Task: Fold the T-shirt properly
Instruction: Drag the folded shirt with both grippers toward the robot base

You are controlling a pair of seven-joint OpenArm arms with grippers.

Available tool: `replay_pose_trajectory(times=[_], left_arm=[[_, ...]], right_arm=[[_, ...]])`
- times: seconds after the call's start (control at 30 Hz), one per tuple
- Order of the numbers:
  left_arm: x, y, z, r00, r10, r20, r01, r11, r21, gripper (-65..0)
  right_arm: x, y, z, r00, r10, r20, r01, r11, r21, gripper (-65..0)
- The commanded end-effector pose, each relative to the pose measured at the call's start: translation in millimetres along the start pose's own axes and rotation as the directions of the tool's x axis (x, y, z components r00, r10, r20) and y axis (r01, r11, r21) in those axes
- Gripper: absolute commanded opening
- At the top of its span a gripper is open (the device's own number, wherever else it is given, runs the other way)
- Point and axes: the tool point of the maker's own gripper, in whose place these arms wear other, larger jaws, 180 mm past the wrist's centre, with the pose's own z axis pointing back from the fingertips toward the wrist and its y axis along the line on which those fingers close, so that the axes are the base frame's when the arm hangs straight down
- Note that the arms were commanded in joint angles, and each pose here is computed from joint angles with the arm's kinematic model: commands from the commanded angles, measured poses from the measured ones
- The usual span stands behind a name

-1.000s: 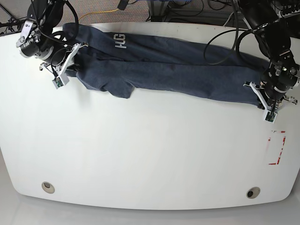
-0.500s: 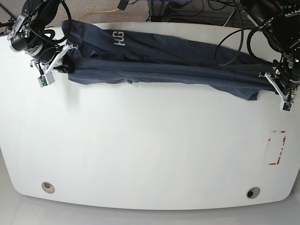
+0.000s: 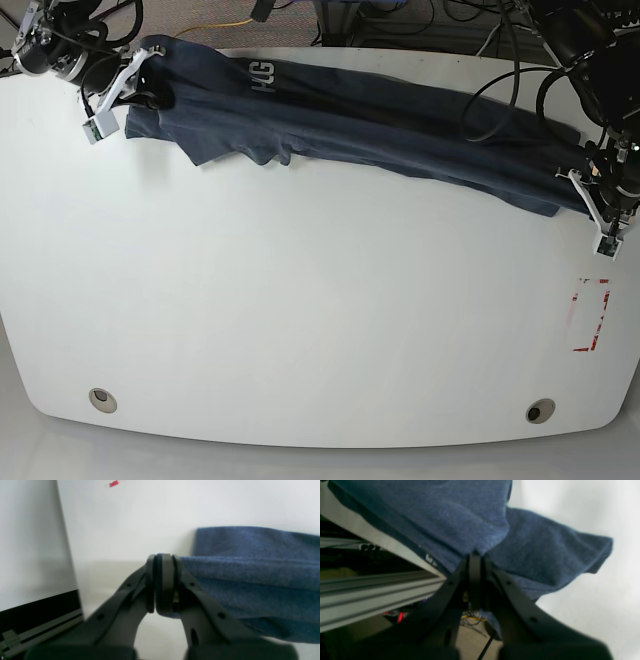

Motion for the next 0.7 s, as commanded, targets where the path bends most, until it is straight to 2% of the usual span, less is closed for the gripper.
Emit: replay_pose_trajectory(times=[0.0, 0.1, 0.43, 0.5, 0.67], left_arm=[[12, 16, 1, 0.999, -0.019, 0.036, 0.017, 0.999, 0.034, -65.0], [17, 17, -6, 0.998, -0.031, 0.059, 0.030, 0.999, 0.020, -65.0], [18, 13, -23, 0.997, -0.077, 0.025, 0.078, 0.997, -0.027, -65.0], [20, 5, -25, 0.994, -0.110, 0.021, 0.110, 0.993, -0.044, -60.0], [-5, -8, -27, 0.991, -0.133, -0.034, 0.130, 0.989, -0.076, -39.4]], right_arm=[[-1, 1, 7, 1.000, 0.013, -0.003, -0.013, 1.000, -0.005, -65.0], [-11, 3, 8, 1.000, 0.000, -0.028, 0.000, 1.000, -0.001, -65.0], [-24, 0, 9, 0.998, -0.012, -0.069, 0.010, 1.000, -0.022, -64.8], [-29, -6, 10, 0.995, -0.008, -0.098, 0.003, 0.999, -0.053, -59.5], [-45, -22, 14, 0.984, -0.003, -0.181, -0.023, 0.990, -0.140, -38.5]])
